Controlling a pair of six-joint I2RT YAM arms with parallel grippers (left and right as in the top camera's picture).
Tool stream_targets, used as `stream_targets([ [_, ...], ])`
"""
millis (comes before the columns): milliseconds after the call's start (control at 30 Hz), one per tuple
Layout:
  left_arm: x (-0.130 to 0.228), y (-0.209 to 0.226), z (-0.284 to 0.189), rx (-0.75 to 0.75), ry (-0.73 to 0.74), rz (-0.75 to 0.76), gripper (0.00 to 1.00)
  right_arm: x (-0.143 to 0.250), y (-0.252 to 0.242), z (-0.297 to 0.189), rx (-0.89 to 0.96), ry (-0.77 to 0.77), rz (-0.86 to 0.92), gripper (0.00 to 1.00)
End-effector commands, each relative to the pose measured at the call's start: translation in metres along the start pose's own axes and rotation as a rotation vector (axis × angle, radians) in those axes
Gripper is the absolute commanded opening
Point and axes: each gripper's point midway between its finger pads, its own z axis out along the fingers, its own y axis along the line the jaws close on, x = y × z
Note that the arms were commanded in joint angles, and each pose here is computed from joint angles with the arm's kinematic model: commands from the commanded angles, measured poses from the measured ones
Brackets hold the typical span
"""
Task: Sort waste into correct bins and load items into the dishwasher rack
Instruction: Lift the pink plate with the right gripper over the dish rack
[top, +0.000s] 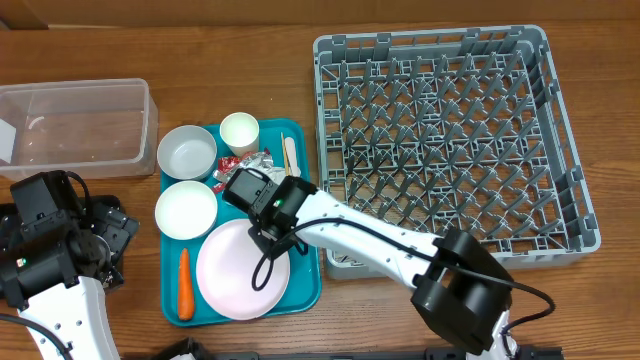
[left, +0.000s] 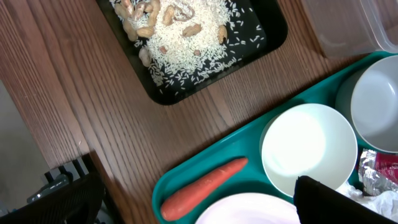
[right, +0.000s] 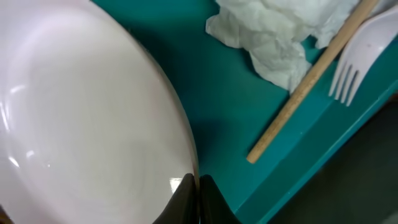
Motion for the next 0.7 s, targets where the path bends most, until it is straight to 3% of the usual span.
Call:
stream_targets([
  [0, -0.007, 0.002, -0.005, -0.002, -0.031, -0.030, 1.00, -0.024, -0.012, -0.050, -0.016, -0.127, 0.031, 0.04],
  [333, -0.007, 0.002, -0.005, -0.002, -0.031, -0.030, 1.00, -0.037, -0.074, -0.130, 0.039, -0.307, 0.159, 0.04],
  [667, -0.007, 0.002, -0.005, -0.002, -0.031, -0.030, 1.00, -0.021, -0.233, -0.230, 0.289, -0.529, 0.508, 0.04],
])
